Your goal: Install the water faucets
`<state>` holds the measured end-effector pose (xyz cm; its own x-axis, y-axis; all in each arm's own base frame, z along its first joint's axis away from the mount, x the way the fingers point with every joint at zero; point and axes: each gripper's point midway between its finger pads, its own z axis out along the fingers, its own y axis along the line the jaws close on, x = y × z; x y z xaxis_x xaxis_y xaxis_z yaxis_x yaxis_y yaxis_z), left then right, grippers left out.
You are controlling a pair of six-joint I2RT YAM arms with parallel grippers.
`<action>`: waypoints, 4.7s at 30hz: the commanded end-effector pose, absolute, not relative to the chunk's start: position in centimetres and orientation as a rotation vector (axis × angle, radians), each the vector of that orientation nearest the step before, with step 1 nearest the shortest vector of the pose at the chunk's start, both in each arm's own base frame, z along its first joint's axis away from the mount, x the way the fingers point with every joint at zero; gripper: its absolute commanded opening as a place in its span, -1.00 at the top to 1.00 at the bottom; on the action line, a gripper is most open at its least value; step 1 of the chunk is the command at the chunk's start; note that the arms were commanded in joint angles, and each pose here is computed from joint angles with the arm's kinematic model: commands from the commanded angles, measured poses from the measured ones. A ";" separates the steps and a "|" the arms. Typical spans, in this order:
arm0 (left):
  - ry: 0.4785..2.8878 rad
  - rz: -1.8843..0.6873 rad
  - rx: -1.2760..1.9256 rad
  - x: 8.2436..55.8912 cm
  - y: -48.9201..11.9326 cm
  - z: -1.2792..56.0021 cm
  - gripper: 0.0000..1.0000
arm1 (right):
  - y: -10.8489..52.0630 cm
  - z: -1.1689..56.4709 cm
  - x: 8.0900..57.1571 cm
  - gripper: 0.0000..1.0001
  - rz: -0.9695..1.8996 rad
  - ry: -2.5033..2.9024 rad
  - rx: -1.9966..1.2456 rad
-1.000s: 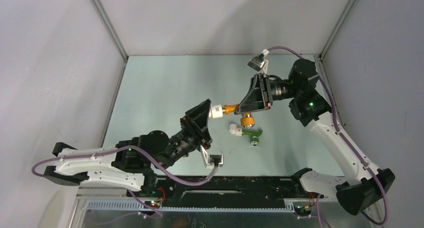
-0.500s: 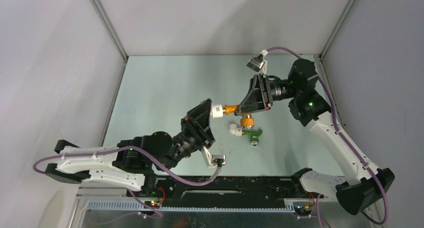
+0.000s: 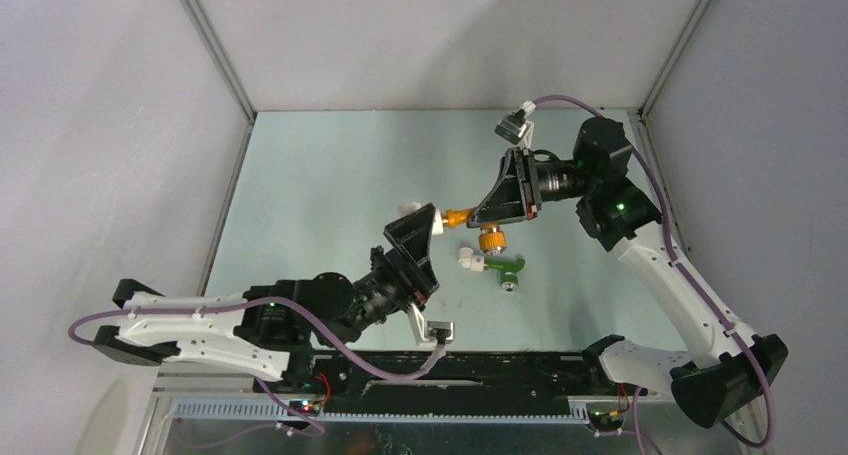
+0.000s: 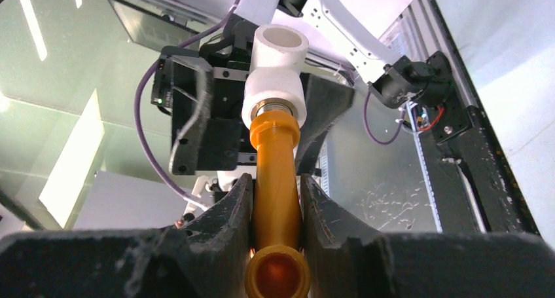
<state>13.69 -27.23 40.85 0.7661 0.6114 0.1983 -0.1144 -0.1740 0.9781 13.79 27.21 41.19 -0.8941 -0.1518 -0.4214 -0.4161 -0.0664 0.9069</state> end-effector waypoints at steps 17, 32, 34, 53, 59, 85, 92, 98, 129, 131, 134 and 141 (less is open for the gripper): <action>1.229 -0.637 0.717 13.7 -23.4 46.7 -0.99 | 23.4 36.8 16.9 1.00 1.795 2.054 -0.531; 1.823 -1.644 0.000 16.6 -26.5 42.1 -0.78 | 23.4 38.2 16.1 1.00 1.810 1.965 -0.623; 1.792 -1.738 -0.045 16.7 -26.6 41.8 -0.81 | 23.4 38.4 16.1 1.00 1.817 1.960 -0.624; 1.739 -2.028 -0.033 16.1 -28.6 41.0 -0.53 | 24.3 39.1 15.5 1.00 1.864 1.957 -0.639; 1.768 -1.934 0.035 16.2 -28.9 40.6 0.19 | 24.6 39.5 15.3 1.00 1.884 1.958 -0.635; 0.890 -1.114 1.074 9.2 -27.2 45.6 1.00 | 27.3 41.1 13.9 1.00 2.039 2.002 -0.612; 0.584 -0.674 1.315 8.0 -26.6 45.5 1.00 | 27.5 41.2 13.6 1.00 2.056 2.012 -0.607; 0.292 -0.279 1.424 7.3 -26.8 47.0 1.00 | 27.7 41.1 13.7 1.00 2.060 2.020 -0.605; 0.491 -0.092 1.345 8.6 -25.7 46.3 -0.99 | 26.3 40.2 15.2 1.00 1.998 2.027 -0.563; 0.604 -0.241 1.235 8.6 -25.1 47.0 -0.99 | 26.0 39.9 15.4 1.00 1.980 2.032 -0.557; 0.839 -0.449 0.961 9.8 -23.9 48.9 -0.99 | 25.5 39.5 15.4 1.00 1.955 2.032 -0.561; 1.173 -0.722 0.610 12.3 -23.9 50.5 -0.99 | 25.1 38.6 15.0 1.00 1.917 2.044 -0.583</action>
